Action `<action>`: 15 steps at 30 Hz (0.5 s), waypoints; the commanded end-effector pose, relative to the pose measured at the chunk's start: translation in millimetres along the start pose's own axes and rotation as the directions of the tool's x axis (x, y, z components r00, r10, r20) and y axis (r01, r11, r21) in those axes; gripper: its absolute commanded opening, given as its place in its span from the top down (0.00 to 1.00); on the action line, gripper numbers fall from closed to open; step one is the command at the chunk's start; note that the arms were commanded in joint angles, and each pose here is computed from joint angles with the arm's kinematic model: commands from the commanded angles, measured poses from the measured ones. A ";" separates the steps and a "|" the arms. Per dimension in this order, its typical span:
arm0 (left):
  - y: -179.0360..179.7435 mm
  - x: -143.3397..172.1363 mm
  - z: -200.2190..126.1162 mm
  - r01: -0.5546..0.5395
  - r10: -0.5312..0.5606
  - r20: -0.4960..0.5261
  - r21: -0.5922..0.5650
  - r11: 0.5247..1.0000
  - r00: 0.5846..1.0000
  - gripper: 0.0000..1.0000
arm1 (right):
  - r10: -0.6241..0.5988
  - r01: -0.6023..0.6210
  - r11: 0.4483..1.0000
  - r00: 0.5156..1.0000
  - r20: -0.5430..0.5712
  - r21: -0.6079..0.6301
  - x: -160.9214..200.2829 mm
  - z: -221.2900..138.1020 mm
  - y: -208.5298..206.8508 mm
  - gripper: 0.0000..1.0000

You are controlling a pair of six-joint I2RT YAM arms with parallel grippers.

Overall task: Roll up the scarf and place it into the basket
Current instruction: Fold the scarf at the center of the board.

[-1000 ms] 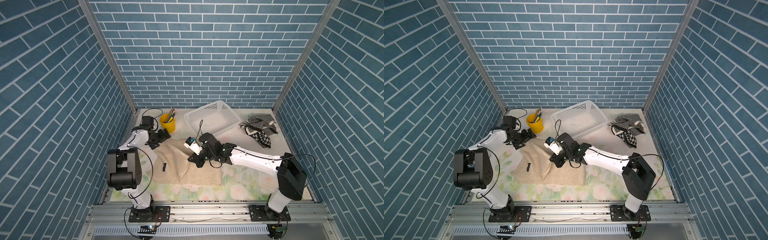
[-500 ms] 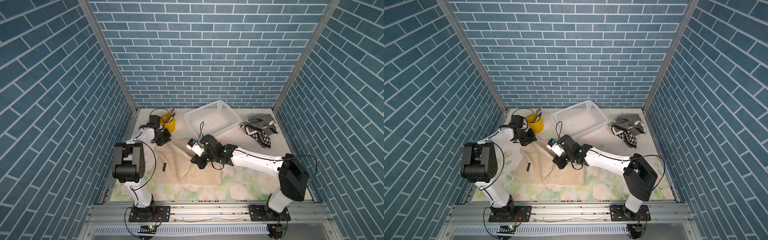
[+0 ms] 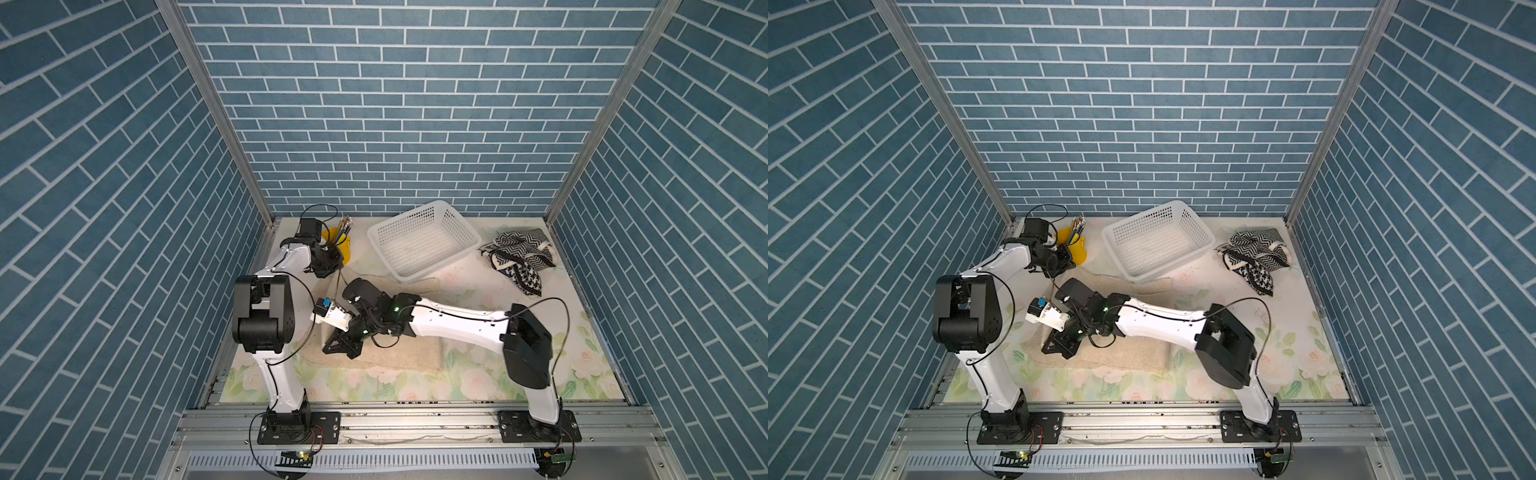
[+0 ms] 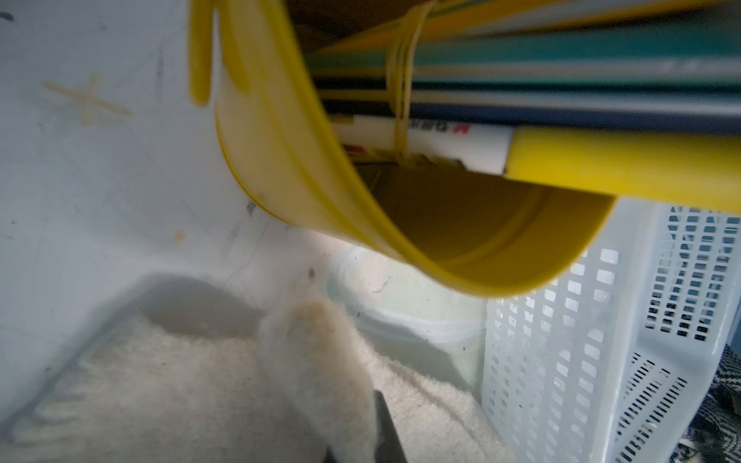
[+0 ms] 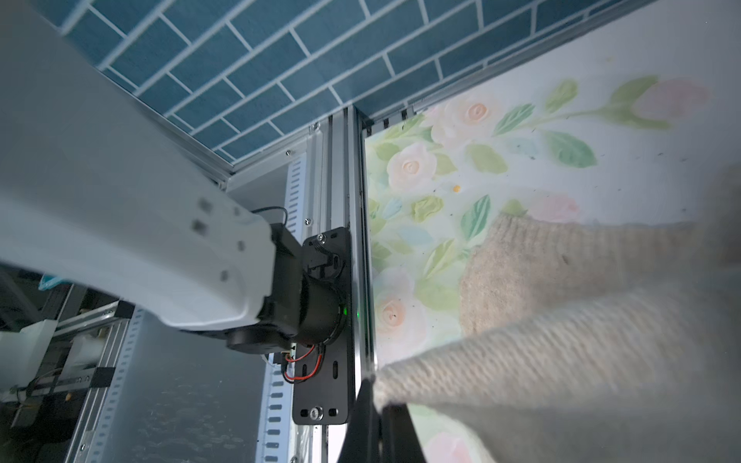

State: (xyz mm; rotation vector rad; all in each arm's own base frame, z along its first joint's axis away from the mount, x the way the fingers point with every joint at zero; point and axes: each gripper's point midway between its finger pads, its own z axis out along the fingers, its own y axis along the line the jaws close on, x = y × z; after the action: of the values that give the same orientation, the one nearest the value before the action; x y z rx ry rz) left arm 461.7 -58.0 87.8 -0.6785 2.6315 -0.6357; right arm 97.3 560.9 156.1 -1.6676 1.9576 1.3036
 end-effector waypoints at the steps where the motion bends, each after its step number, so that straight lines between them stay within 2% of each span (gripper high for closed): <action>1: 19.2 -7.5 -2.0 0.000 0.000 0.009 -0.037 0.999 1.000 1.00 | -0.014 0.012 0.994 1.000 -0.022 -0.105 -2.8 11.8 11.5 1.00; 11: 36.8 -25.1 4.0 0.024 -0.024 -0.008 -0.013 1.000 1.000 1.00 | 0.012 -0.015 0.995 1.000 -0.028 -0.103 -21.0 51.0 -13.4 0.99; 13: 39.2 -25.4 6.5 0.031 -0.031 -0.017 -0.009 0.999 0.999 1.00 | 0.019 -0.025 0.994 0.999 -0.049 -0.110 -20.9 55.3 -14.7 0.76; 15: 40.3 -25.7 5.4 0.033 -0.033 -0.019 -0.005 0.999 0.999 0.98 | 0.014 -0.019 0.994 0.999 -0.048 -0.110 -20.7 51.9 -12.7 0.58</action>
State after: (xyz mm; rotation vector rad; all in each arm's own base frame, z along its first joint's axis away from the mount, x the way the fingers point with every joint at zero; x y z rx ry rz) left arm 463.5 -19.0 61.4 -0.7516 2.6639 -0.6392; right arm 109.4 621.0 139.5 -1.6978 1.9295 1.3951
